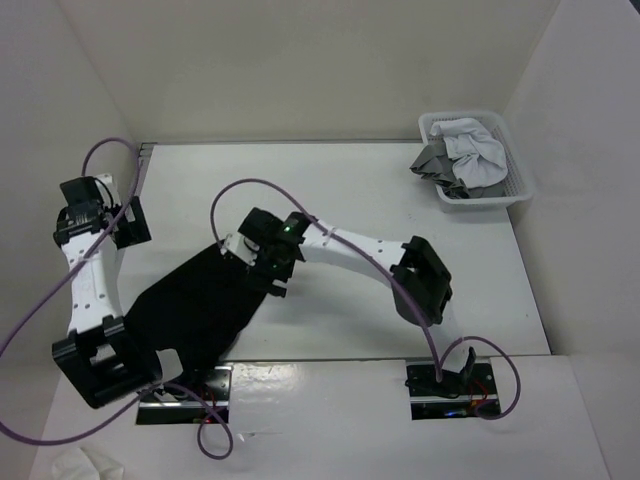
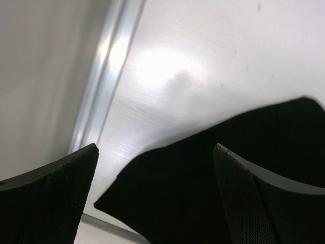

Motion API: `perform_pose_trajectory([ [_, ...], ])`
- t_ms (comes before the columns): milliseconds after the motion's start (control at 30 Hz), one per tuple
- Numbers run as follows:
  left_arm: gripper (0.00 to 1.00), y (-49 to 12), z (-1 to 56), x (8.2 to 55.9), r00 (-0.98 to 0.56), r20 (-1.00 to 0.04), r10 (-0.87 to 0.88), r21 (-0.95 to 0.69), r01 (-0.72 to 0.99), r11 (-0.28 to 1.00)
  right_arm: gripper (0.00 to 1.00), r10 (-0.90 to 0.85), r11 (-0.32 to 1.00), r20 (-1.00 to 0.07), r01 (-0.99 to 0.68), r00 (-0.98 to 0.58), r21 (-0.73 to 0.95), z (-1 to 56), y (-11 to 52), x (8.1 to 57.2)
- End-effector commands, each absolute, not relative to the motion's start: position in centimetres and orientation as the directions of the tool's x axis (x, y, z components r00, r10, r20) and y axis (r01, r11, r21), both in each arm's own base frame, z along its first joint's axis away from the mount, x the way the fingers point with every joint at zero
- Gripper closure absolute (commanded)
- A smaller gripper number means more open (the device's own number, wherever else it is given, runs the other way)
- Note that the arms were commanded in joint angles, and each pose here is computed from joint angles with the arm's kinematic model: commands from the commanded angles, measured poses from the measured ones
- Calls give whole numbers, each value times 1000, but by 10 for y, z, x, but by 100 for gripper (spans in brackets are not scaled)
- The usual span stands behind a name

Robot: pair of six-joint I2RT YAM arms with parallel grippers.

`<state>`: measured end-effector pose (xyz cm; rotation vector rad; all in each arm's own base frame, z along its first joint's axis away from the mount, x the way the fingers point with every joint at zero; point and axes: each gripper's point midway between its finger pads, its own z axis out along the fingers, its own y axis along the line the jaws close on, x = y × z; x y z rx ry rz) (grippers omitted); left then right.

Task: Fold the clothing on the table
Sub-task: Flatten the skirt out

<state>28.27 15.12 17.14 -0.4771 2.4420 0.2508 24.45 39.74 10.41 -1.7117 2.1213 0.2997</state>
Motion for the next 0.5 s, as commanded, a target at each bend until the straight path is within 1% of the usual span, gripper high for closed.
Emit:
perform_pose_trajectory([
  [0, 0, 162, 220, 280, -589, -757, -283, 39, -473, 880, 11, -848, 231, -507, -968, -152, -96, 109, 430, 255],
  [100, 0, 158, 231, 270, -550, -787, -280, 27, -483, 875, 11, -846, 234, -510, -968, -157, -90, 99, 440, 255],
  [133, 0, 159, 238, 265, -532, -801, -276, 27, -493, 870, 11, -834, 246, -527, -965, -164, -89, 97, 446, 258],
  [333, 0, 152, 225, 257, -553, -785, -279, 27, -480, 877, 11, -793, 267, -586, -959, -163, -95, 91, 475, 263],
  [467, 0, 150, 227, 253, -546, -792, -274, 28, -480, 877, 11, -780, 290, -595, -954, -195, -68, 78, 487, 267],
])
